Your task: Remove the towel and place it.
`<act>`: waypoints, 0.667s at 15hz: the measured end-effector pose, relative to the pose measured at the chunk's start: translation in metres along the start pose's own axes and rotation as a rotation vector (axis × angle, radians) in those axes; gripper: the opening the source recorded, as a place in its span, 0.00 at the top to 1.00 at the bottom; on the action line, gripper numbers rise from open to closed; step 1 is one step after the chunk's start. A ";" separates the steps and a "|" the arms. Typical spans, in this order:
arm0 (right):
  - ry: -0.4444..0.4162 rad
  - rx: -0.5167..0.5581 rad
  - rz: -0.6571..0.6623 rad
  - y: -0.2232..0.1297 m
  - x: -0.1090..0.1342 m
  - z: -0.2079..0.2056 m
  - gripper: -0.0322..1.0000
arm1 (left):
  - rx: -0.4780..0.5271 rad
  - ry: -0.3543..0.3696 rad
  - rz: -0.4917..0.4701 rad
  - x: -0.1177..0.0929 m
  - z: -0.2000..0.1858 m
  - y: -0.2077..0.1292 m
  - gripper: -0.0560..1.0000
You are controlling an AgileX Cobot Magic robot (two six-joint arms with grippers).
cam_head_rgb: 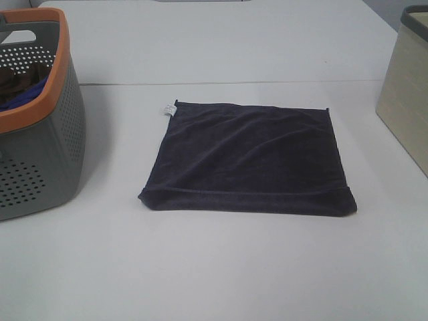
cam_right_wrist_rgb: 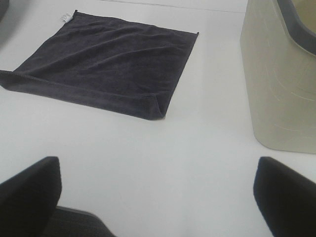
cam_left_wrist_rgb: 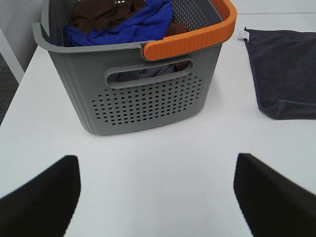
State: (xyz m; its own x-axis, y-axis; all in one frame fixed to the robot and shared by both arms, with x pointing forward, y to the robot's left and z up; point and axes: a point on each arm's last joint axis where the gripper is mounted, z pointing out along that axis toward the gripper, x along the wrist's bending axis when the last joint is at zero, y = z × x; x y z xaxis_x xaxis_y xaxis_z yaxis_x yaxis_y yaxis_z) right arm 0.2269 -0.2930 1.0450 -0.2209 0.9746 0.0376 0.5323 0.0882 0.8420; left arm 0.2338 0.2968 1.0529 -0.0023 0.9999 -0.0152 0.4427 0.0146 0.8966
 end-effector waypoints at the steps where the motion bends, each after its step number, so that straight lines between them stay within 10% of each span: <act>1: -0.007 -0.001 0.008 0.000 0.000 0.000 0.04 | 0.000 0.000 0.000 0.000 0.000 0.000 0.19; 10: -0.070 -0.004 0.053 0.001 0.001 0.001 0.04 | -0.001 0.000 0.000 0.000 0.000 0.000 0.19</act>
State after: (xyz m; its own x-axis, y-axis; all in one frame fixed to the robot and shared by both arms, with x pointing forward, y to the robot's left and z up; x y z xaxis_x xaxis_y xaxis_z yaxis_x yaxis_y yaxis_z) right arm 0.2275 -0.2914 1.0451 -0.1347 0.9899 0.0442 0.5384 0.0357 0.8420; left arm 0.2338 0.2968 1.0530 -0.0023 0.9999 -0.0152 0.4418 0.0146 0.8970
